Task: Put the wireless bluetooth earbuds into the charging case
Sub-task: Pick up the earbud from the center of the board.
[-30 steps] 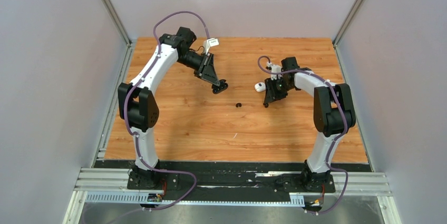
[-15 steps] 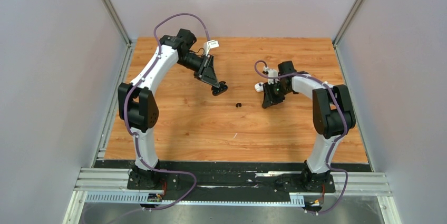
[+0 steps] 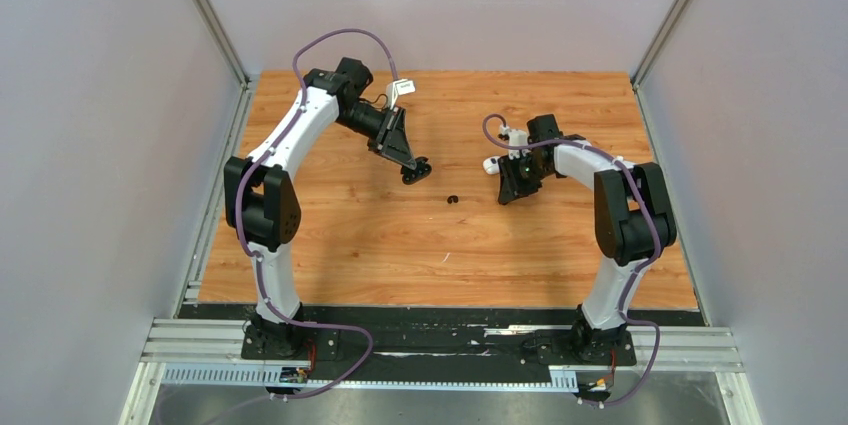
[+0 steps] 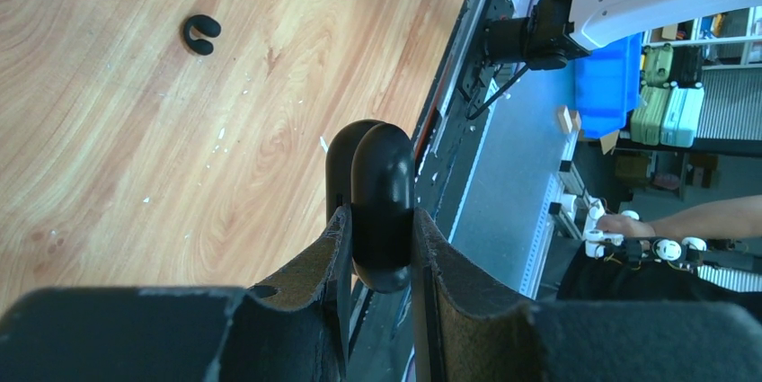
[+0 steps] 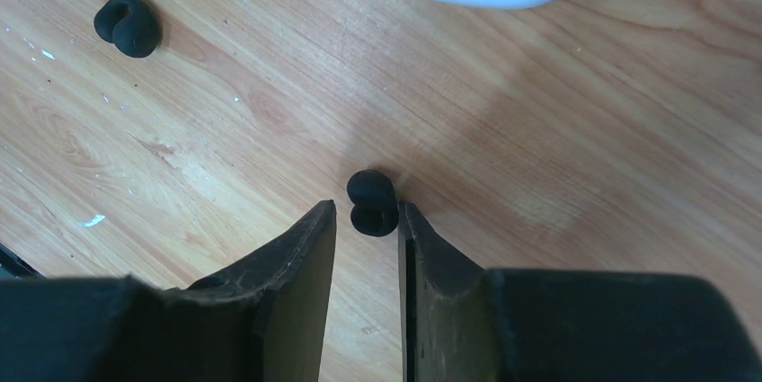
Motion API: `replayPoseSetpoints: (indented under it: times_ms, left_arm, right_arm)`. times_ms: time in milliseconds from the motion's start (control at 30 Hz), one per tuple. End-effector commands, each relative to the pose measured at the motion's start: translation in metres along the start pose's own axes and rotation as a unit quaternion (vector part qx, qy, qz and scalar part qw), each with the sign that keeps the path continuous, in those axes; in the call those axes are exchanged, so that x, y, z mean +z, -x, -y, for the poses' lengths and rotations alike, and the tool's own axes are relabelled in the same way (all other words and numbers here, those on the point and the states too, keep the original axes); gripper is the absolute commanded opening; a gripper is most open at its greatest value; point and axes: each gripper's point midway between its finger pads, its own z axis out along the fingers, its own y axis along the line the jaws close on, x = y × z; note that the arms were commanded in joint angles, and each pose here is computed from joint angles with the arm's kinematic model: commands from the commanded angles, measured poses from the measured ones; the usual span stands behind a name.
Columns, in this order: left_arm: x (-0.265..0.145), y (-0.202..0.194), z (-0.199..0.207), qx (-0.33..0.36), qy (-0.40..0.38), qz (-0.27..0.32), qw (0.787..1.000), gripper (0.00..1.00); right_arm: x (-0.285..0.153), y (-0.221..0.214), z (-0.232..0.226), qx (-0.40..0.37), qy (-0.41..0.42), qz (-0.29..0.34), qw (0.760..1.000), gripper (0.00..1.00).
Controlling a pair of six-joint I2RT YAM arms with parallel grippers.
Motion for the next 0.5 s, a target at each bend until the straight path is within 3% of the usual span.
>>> replayPoseSetpoints:
  times_ms: [0,467]
  left_arm:
    - [-0.0130,0.0077,0.0229,0.045,-0.011,0.025,0.999,0.00]
    - [-0.0113,0.0077,0.0201,0.038,-0.013,0.025,0.999,0.00]
  right_arm:
    - [-0.0124,0.0241,0.0004,-0.020,-0.014,0.034,0.999,0.31]
    - [-0.0171,0.0265,-0.0039,-0.019,-0.008,0.038,0.999,0.19]
